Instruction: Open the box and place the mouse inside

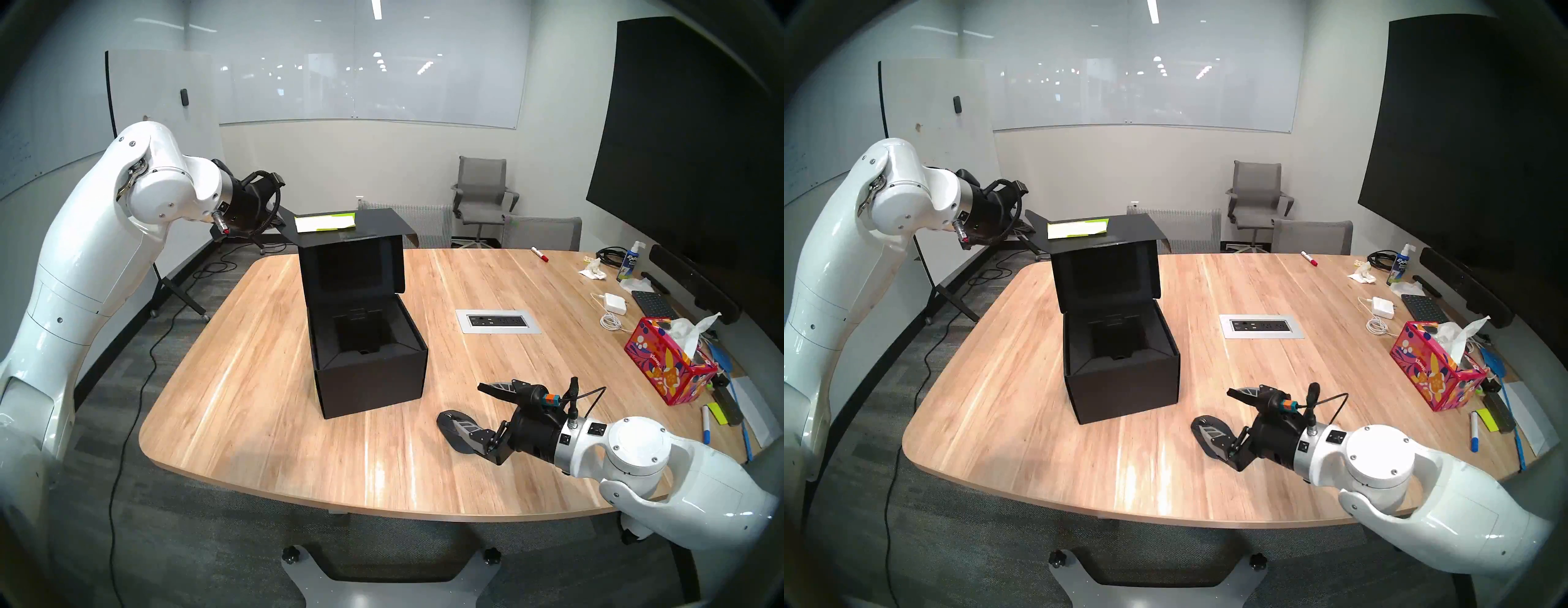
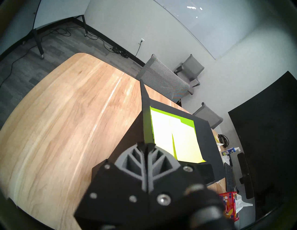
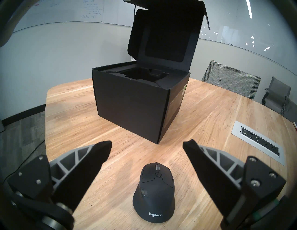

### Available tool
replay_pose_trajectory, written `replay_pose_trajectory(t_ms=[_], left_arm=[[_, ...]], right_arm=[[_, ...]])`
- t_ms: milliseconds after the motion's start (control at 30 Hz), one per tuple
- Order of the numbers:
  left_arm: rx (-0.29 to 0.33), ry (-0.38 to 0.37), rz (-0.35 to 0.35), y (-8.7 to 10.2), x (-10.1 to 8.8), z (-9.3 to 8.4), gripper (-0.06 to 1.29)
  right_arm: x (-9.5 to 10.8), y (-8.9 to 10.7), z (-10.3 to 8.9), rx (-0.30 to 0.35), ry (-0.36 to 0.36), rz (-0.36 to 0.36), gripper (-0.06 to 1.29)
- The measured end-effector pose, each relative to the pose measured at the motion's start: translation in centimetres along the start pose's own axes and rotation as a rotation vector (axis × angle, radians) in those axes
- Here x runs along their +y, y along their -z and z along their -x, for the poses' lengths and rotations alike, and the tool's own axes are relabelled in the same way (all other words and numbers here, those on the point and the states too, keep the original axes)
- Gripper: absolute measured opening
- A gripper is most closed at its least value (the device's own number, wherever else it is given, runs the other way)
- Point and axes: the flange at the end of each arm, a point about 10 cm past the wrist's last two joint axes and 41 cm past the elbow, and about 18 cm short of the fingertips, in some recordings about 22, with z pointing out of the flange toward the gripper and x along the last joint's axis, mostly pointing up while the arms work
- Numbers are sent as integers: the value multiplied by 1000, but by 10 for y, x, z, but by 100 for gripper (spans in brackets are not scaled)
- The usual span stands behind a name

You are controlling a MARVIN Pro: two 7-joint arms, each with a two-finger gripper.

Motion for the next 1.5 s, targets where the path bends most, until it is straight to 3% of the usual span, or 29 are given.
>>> replay_pose_trajectory(t_ms=[433,633,1300,1433,1500], left_arm=[[23,-3,-64,-12,10,1,-2],[24,7,-77,-14,11,-3,36],[-14,9,-45,-16,11,-6,40],[-16,4,-15,-7,9,-8,83],[-16,3,-7,-4,7,-9,98]], right_arm=[[0,0,0,0,0,0,120],[0,0,0,0,0,0,120],[0,0,0,0,0,0,120],[0,0,0,0,0,0,120],[0,0,0,0,0,0,120]])
